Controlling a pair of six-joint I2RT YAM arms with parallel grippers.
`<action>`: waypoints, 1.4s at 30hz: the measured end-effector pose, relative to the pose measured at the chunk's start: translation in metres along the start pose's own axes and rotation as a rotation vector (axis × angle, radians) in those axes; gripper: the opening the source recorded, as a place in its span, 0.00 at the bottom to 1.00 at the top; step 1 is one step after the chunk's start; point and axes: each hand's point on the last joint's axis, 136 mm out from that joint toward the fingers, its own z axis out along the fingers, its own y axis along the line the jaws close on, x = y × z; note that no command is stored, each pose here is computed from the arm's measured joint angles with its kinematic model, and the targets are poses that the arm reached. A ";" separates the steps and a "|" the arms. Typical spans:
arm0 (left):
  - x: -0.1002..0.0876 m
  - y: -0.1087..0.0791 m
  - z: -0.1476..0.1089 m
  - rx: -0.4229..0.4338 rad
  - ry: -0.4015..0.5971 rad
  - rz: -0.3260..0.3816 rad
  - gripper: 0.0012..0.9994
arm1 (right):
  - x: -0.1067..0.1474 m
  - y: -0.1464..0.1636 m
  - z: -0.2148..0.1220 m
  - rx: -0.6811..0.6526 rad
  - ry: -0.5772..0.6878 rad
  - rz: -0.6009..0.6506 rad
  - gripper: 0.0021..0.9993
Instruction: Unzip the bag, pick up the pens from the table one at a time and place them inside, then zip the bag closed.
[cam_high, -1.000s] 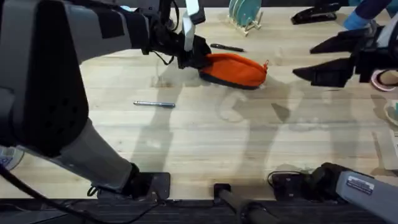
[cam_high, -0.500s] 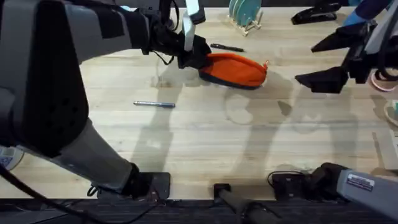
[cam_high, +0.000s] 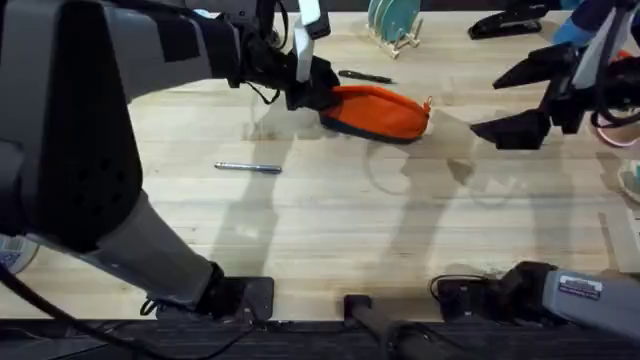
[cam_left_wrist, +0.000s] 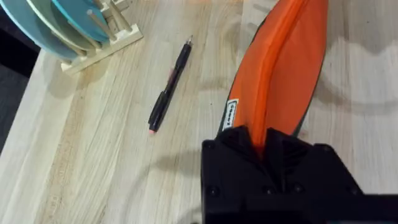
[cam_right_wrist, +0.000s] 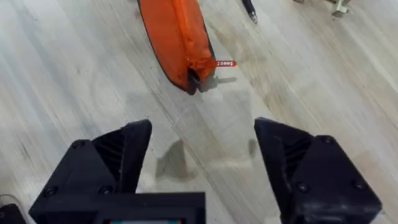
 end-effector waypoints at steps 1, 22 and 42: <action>0.000 0.000 0.000 0.000 0.000 0.000 0.04 | 0.000 0.000 0.000 0.000 0.000 0.000 1.00; 0.000 0.000 0.000 0.000 0.000 0.000 0.04 | -0.022 0.005 -0.001 -0.051 -0.120 0.259 1.00; 0.000 0.000 0.000 0.000 0.000 0.000 0.04 | -0.030 -0.013 -0.002 -0.068 -0.155 1.188 1.00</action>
